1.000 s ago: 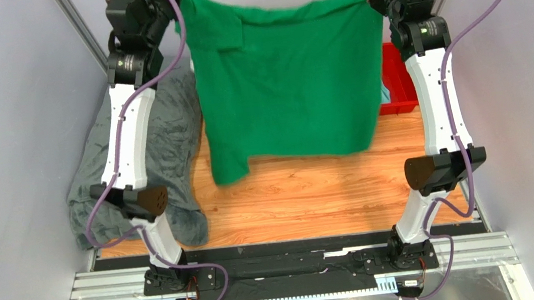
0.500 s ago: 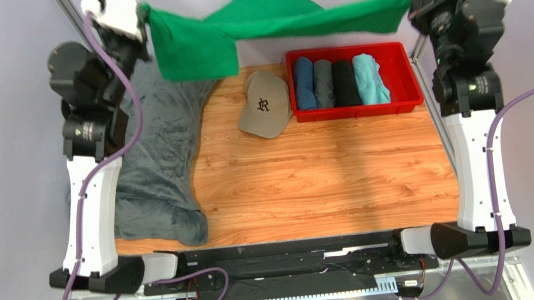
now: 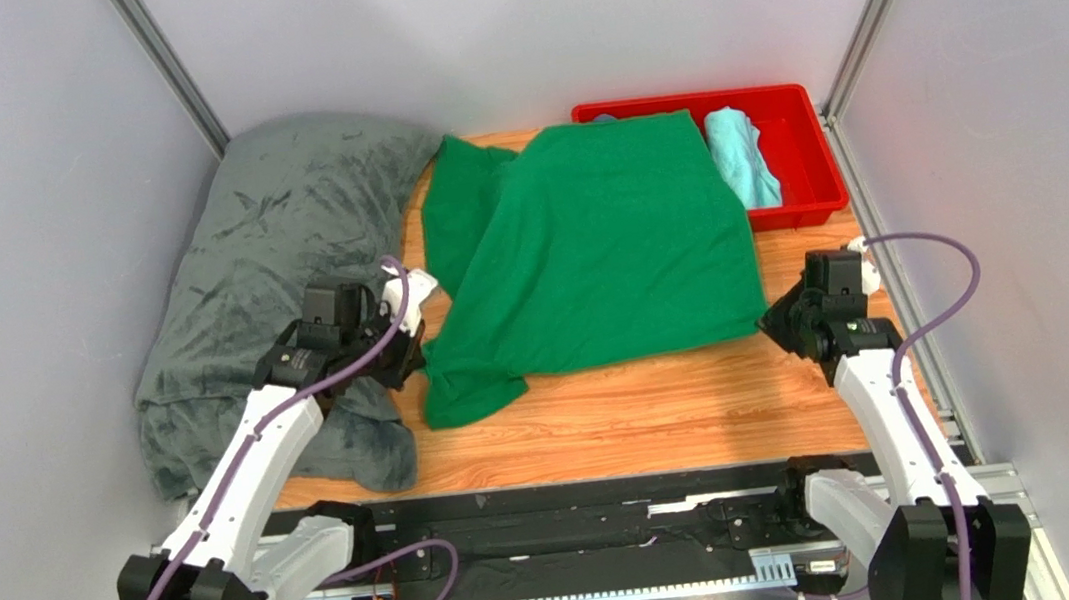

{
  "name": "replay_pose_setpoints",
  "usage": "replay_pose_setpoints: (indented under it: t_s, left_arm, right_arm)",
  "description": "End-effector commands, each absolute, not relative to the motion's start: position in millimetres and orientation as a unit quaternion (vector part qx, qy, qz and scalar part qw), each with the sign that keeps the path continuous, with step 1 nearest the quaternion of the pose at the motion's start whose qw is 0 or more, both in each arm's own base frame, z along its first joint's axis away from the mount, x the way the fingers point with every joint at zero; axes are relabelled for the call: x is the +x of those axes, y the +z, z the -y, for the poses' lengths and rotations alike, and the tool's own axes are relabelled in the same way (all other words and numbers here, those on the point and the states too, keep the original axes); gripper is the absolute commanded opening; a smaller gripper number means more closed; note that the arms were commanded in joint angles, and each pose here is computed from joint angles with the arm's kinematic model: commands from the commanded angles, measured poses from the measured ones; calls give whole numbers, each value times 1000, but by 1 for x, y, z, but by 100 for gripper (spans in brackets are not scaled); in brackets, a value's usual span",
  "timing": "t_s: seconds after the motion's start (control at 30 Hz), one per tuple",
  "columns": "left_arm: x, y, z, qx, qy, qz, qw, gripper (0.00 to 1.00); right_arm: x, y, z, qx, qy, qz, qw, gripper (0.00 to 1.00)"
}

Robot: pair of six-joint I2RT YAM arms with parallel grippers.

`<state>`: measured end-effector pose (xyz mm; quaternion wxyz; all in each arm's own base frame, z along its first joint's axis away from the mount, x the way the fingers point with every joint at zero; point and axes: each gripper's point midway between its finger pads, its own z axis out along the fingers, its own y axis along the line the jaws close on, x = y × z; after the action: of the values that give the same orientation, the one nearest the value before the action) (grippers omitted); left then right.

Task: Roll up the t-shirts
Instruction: Flatten out the T-shirt at the center of the board.

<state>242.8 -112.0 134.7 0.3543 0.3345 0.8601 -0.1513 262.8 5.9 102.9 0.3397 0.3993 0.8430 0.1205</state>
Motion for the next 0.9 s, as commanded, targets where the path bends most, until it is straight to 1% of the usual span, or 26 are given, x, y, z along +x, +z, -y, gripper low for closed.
replay_pose_setpoints:
  t_s: [0.0,0.07,0.13,0.27,0.33,0.4,0.53,0.73,0.87]
  left_arm:
    - [227,135,108,380,-138,-843,354,0]
    - [224,141,105,385,-130,-837,366,0]
    - [217,149,106,399,-133,-832,362,0]
    - [199,155,104,430,-143,-826,336,0]
    - [187,151,103,446,-148,-823,319,0]
    - [179,147,101,459,-147,-820,308,0]
    - [173,144,99,470,-144,-820,294,0]
    - [162,148,100,495,-150,-809,278,0]
    - [162,150,98,508,-142,-803,278,0]
  right_arm:
    - [253,89,-9,390,124,-851,328,0]
    - [241,81,-8,394,110,-859,308,0]
    - [235,82,0,399,88,-857,313,0]
    - [217,94,7,411,68,-854,313,0]
    - [212,107,8,414,70,-845,332,0]
    - [205,110,6,422,79,-840,332,0]
    - [193,121,3,458,95,-816,339,0]
    - [164,152,21,497,56,-785,367,0]
    - [143,155,29,525,22,-777,347,0]
